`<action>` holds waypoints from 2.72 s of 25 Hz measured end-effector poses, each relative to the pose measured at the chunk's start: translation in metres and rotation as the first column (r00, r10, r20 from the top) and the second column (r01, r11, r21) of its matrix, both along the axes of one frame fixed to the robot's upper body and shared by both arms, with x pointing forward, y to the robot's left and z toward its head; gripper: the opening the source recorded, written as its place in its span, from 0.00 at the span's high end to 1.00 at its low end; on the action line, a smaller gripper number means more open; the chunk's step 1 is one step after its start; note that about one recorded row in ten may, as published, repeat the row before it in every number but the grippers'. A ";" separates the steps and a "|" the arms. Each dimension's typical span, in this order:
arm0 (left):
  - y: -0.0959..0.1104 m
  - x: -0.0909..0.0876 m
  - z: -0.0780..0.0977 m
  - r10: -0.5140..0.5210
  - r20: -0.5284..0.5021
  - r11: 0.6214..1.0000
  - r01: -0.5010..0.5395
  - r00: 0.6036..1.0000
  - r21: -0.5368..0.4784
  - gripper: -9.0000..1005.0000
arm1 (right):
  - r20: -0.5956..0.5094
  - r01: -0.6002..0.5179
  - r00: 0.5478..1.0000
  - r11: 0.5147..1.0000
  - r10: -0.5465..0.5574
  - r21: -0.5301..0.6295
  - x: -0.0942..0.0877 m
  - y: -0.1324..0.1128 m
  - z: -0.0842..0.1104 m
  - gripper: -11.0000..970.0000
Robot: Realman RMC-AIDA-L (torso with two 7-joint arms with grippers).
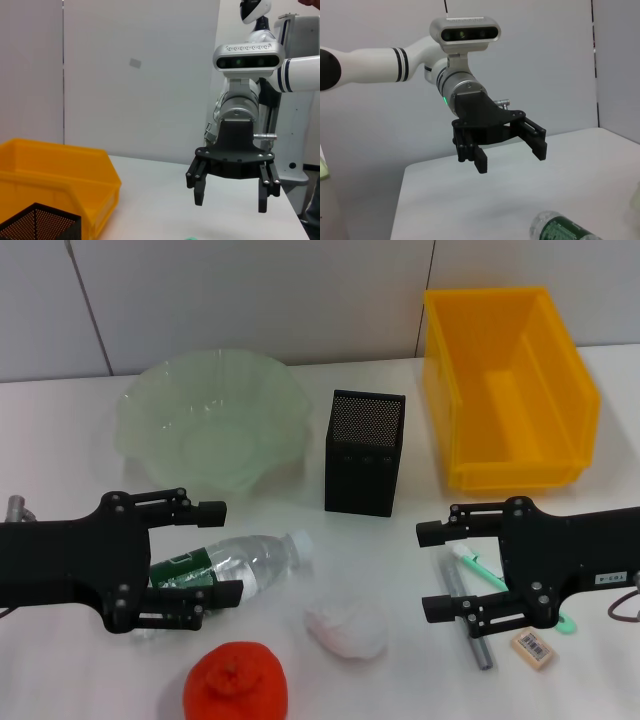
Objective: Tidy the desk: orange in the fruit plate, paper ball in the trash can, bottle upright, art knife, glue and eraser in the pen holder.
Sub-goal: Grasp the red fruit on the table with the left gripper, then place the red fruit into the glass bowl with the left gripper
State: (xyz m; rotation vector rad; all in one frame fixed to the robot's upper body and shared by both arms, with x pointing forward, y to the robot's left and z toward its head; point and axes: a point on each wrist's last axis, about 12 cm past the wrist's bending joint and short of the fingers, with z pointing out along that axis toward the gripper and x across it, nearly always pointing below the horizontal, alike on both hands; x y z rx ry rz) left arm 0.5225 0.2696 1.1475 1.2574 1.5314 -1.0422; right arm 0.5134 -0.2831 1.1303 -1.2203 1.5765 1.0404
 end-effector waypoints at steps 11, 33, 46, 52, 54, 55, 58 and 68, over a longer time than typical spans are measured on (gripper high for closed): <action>-0.006 0.003 -0.016 0.018 -0.040 0.996 -0.015 0.999 0.085 0.19 | -0.025 0.060 0.998 0.997 -0.061 -0.051 -0.005 -0.019 -0.004 0.20; -0.007 -0.015 -0.062 -0.005 -0.186 0.986 0.036 0.983 0.161 0.19 | -0.030 0.119 0.992 0.991 -0.122 -0.064 -0.005 -0.028 -0.009 0.20; -0.022 -0.006 -0.078 0.023 -0.185 0.978 0.016 0.982 0.207 0.28 | -0.031 0.135 0.990 0.989 -0.137 -0.067 -0.006 -0.029 -0.011 0.20; -0.019 -0.007 -0.080 0.035 -0.187 0.977 0.006 0.982 0.213 0.38 | -0.031 0.135 0.990 0.989 -0.137 -0.067 -0.006 -0.029 -0.011 0.20; -0.019 -0.008 -0.081 0.034 -0.189 0.976 0.008 0.981 0.217 0.42 | -0.031 0.135 0.990 0.989 -0.137 -0.067 -0.006 -0.029 -0.011 0.20; -0.019 -0.008 -0.081 0.032 -0.191 0.976 0.011 0.981 0.219 0.43 | -0.032 0.133 0.990 0.989 -0.136 -0.067 -0.006 -0.028 -0.011 0.20; -0.019 -0.009 -0.083 0.032 -0.198 0.976 0.012 0.980 0.219 0.58 | -0.032 0.131 0.991 0.989 -0.134 -0.068 -0.006 -0.028 -0.011 0.20; -0.020 -0.006 -0.062 -0.002 -0.158 0.992 0.022 0.987 0.124 0.81 | -0.031 0.146 0.988 0.987 -0.149 -0.074 -0.006 -0.029 -0.013 0.20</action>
